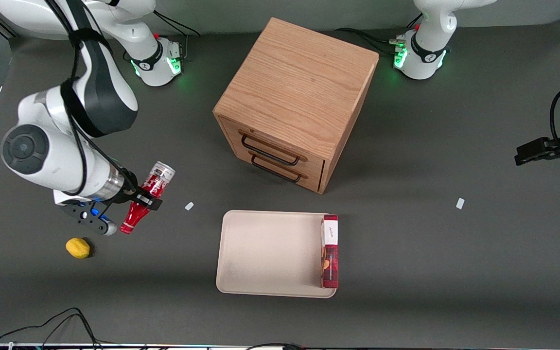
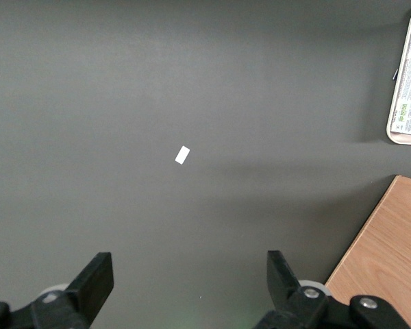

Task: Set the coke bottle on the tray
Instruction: 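Lift the bottle and carry it over the cream tray, then lower the bottle onto the tray beside the red snack box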

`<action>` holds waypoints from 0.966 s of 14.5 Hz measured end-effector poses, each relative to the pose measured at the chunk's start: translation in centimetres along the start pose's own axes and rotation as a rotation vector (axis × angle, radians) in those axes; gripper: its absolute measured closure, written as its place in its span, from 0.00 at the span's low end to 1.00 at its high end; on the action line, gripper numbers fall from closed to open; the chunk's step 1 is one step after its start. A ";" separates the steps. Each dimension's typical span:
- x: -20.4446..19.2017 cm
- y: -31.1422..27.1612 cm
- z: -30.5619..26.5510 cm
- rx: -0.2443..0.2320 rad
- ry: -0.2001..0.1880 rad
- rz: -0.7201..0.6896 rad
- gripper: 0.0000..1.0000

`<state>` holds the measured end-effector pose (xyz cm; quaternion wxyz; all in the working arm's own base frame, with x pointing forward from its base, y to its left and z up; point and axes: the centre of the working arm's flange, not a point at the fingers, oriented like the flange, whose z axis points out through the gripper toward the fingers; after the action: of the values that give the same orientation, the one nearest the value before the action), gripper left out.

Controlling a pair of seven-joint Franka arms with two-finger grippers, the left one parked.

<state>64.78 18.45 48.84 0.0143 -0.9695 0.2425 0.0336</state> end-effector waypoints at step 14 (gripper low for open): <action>1.2 -15.8 17.7 0.089 0.133 -0.497 0.44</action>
<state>72.20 32.58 31.27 0.0488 -0.9978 -0.0015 -0.0453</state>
